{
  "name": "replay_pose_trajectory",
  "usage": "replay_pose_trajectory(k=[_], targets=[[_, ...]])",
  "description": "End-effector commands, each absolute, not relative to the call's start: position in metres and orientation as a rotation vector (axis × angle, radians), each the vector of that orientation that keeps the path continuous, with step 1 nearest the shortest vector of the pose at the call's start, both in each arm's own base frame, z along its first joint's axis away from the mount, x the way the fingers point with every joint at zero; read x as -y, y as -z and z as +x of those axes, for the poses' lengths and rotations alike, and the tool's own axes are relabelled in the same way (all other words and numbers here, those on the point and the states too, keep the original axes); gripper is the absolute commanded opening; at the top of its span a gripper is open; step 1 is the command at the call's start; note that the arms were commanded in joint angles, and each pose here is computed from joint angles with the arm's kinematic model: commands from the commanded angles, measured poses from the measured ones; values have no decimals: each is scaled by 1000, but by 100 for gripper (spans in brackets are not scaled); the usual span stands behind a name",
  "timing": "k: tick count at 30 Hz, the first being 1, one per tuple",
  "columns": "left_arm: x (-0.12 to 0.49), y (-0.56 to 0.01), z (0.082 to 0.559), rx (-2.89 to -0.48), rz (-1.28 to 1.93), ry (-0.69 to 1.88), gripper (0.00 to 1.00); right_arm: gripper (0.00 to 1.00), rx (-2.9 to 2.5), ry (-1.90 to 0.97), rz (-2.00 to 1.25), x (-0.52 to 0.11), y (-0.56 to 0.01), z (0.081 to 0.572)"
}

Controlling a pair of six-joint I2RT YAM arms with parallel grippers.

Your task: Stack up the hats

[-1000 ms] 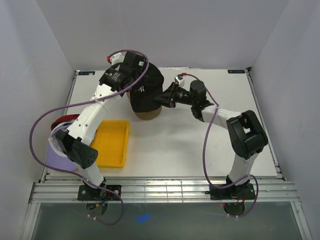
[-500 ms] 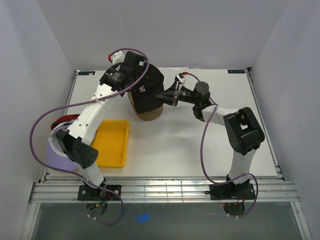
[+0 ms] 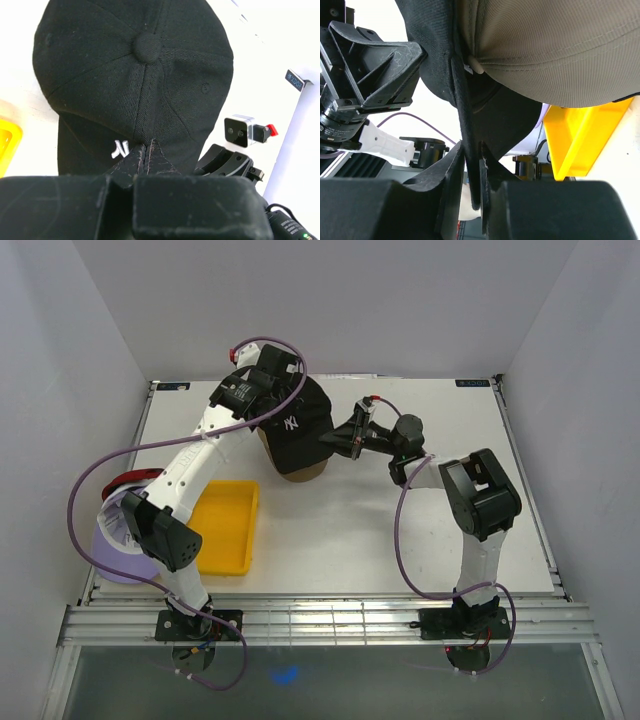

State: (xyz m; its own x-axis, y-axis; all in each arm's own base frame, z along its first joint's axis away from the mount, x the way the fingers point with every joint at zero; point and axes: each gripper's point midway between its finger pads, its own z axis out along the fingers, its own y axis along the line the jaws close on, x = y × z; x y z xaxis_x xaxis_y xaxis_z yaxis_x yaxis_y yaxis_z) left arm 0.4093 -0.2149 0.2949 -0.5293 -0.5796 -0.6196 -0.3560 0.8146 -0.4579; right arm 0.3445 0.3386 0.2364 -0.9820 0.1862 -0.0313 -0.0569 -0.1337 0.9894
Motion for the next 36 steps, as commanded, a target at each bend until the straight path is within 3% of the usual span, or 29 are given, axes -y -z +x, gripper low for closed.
replay_pose_trajectory(k=[1,8,16,20,27,36], targets=[[212,-319,407,-2131,-659,375,0,22,-1958,-2236,130,-331,-228,347],[213,-307,408,-2166,-632,352,0,25,-1999,-2219,191,-323,-207,351],[217,-294,406,-2203,-614,344,0,40,-2036,-2180,231,-316,-191,356],[217,-292,405,-2205,-606,346,12,46,-2034,-2171,236,-313,-191,358],[220,-295,405,-2196,-602,362,18,54,-2012,-2107,232,-307,-196,355],[224,-300,405,-2193,-588,384,18,71,-1954,-1846,339,-281,-190,349]])
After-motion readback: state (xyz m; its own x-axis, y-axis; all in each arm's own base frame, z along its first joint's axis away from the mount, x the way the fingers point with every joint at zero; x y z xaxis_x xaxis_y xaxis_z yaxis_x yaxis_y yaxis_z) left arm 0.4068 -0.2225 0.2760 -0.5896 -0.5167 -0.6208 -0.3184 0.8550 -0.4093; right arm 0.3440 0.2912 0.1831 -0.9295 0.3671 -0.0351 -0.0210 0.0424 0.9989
